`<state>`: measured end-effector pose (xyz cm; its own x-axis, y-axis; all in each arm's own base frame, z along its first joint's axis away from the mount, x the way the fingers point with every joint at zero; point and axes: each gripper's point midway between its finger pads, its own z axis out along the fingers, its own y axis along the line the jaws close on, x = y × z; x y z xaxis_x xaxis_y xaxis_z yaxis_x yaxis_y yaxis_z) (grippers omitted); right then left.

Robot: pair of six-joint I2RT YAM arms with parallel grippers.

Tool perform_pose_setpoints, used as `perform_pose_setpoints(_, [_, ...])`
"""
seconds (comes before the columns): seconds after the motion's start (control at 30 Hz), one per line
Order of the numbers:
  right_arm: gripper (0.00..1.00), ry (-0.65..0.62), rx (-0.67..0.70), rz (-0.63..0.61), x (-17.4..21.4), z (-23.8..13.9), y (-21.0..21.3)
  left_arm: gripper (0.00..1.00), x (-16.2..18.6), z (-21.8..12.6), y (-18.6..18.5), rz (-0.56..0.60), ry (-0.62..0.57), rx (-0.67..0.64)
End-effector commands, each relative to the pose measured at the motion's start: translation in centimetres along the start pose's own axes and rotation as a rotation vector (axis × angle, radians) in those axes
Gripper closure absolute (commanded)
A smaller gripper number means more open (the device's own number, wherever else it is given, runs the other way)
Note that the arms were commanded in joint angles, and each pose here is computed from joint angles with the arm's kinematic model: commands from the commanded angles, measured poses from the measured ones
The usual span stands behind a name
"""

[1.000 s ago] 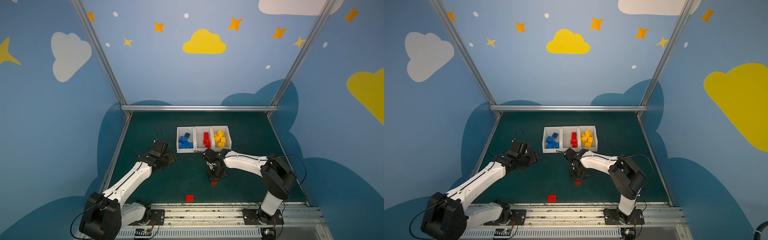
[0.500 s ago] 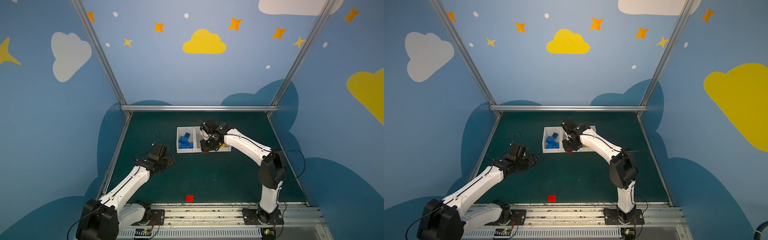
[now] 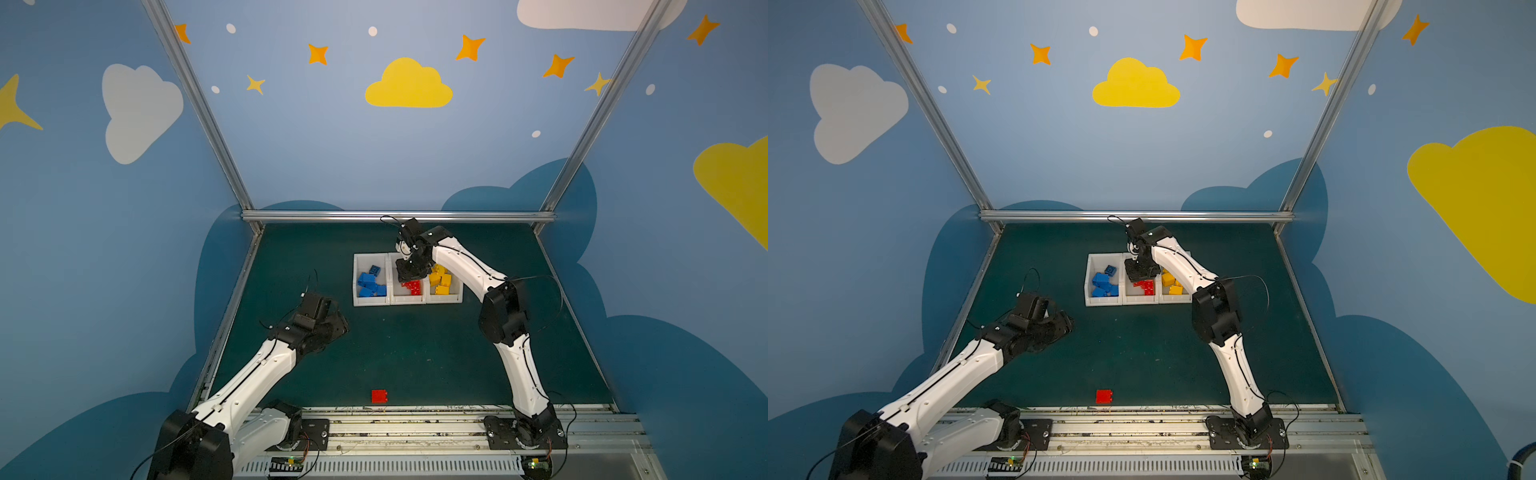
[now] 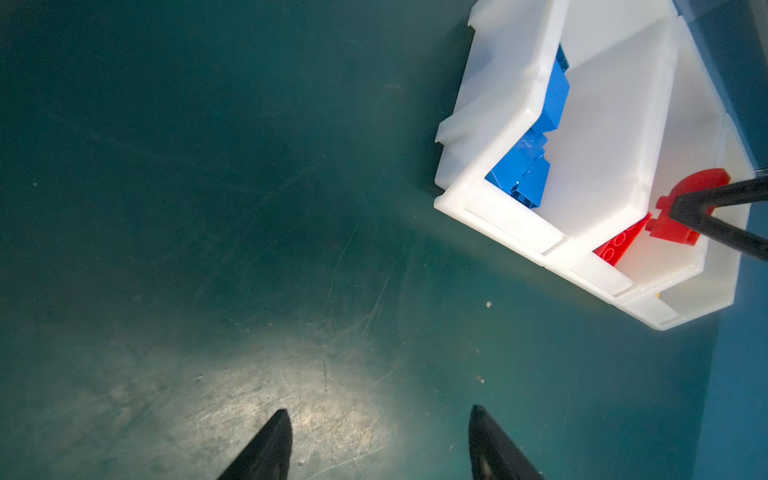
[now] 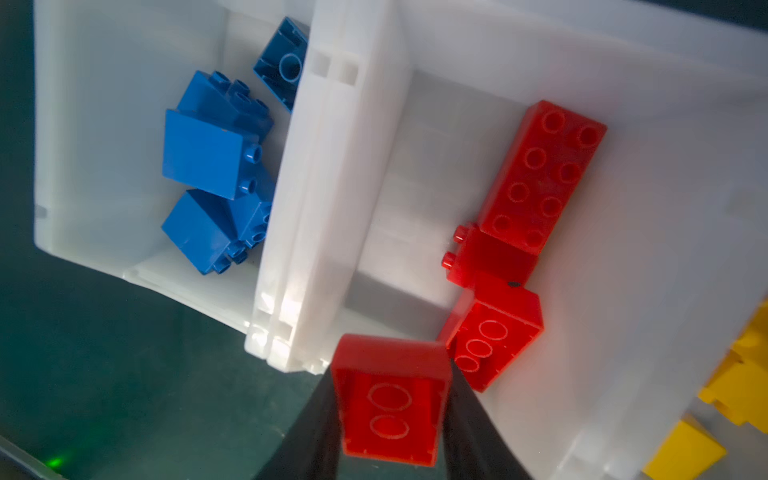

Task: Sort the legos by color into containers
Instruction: 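Carry the red brick with the right gripper into the red compartment and release, then grasp the last red brick with the left gripper while the right gripper withdraws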

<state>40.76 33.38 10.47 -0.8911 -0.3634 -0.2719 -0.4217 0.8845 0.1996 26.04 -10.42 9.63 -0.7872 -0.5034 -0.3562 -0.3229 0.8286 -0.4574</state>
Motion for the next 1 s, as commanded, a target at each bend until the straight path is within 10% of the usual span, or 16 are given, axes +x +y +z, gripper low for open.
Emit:
perform_pose_setpoints(0.0, [0.44,0.020,-0.009,0.003,0.2,-1.0,0.0,0.32,0.0,-0.1,-0.1,-0.001,-0.003,0.006])
perform_pose_setpoints(0.63, [0.41,-0.073,-0.050,0.010,0.4,-7.2,0.2,0.32,0.6,-0.7,-0.9,0.072,0.036,0.013])
perform_pose_setpoints(0.97, [0.40,-0.128,-0.090,0.031,4.0,-11.0,-0.5,0.32,7.2,-0.8,-2.1,0.196,0.209,-0.012])
